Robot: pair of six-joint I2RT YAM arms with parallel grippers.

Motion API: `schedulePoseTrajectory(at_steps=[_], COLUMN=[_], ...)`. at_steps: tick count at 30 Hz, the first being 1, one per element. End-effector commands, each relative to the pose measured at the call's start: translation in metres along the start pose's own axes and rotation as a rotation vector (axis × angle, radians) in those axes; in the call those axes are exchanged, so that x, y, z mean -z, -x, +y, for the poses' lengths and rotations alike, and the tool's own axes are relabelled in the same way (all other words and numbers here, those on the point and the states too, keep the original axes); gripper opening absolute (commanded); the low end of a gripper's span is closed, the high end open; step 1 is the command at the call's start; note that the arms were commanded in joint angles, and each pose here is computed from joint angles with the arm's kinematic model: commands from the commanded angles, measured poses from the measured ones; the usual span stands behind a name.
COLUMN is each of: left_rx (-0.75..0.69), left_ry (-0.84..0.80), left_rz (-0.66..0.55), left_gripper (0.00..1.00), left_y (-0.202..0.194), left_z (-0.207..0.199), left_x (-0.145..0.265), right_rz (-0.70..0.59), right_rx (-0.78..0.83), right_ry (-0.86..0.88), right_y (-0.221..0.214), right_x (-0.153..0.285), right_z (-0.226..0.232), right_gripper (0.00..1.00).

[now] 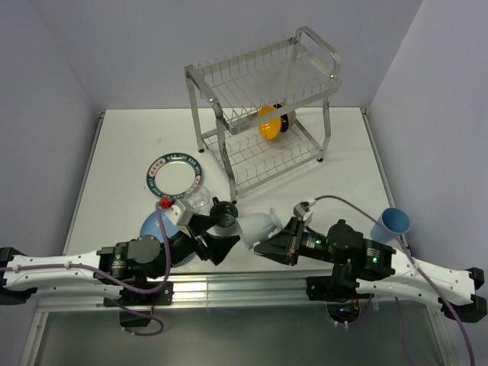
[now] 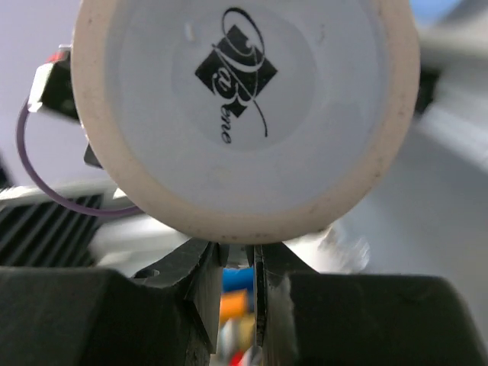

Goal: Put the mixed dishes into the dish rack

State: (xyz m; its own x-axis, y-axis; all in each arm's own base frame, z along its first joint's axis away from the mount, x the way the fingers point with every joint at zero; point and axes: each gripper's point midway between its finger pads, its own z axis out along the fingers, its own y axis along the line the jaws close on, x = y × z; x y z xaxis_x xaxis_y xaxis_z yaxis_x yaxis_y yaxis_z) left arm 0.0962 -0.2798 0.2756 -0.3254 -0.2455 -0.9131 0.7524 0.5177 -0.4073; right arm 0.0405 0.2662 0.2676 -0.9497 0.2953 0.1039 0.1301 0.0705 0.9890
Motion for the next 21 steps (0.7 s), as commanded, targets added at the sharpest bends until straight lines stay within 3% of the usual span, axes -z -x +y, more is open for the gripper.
schedulePoseTrajectory(at_steps=[1,2,3,4,5,6,7,13,17,21], left_rx=[0.311,0.294,0.471,0.505,0.463,0.564,0.574,0.466,0.363,0.311], left_ry=[0.322,0.432,0.492,0.570,0.645,0.659,0.686,0.670,0.612,0.581], left_rz=[-0.158,-0.119,-0.176,-0.218,-0.183,-0.222,-0.234,-0.157,-0.058,-0.004], left_gripper=[0.97,0.99,0.99,0.99,0.99,0.99,0.99,0.94,0.92,0.92], left_y=[0.040,0.025,0.033,0.035,0.023,0.030,0.030,0.034,0.030,0.027], left_z=[0.047,0.070,0.076,0.091,0.107,0.107,0.113,0.100,0.080,0.072], left_x=[0.016,0.028,0.034,0.043,0.057,0.060,0.064,0.056,0.039,0.031], right_rz=[-0.270,-0.301,-0.375,-0.409,-0.441,-0.481,-0.558,-0.780,-0.759,-0.741], right_rx=[0.223,0.243,0.264,0.315,0.352,0.383,0.444,0.552,0.547,0.603], right_ry=[0.025,-0.024,-0.031,-0.083,-0.144,-0.165,-0.273,-0.577,-0.601,-0.730], right_y=[0.043,0.050,0.063,0.070,0.078,0.085,0.103,0.185,0.222,0.256], right_x=[0.028,0.030,0.034,0.032,0.033,0.037,0.032,0.046,0.037,0.028], right_z=[0.041,0.033,0.039,0.033,0.025,0.036,0.026,0.016,0.003,-0.007], right_gripper=[0.00,0.00,0.00,0.00,0.00,0.00,0.00,0.00,0.00,0.00])
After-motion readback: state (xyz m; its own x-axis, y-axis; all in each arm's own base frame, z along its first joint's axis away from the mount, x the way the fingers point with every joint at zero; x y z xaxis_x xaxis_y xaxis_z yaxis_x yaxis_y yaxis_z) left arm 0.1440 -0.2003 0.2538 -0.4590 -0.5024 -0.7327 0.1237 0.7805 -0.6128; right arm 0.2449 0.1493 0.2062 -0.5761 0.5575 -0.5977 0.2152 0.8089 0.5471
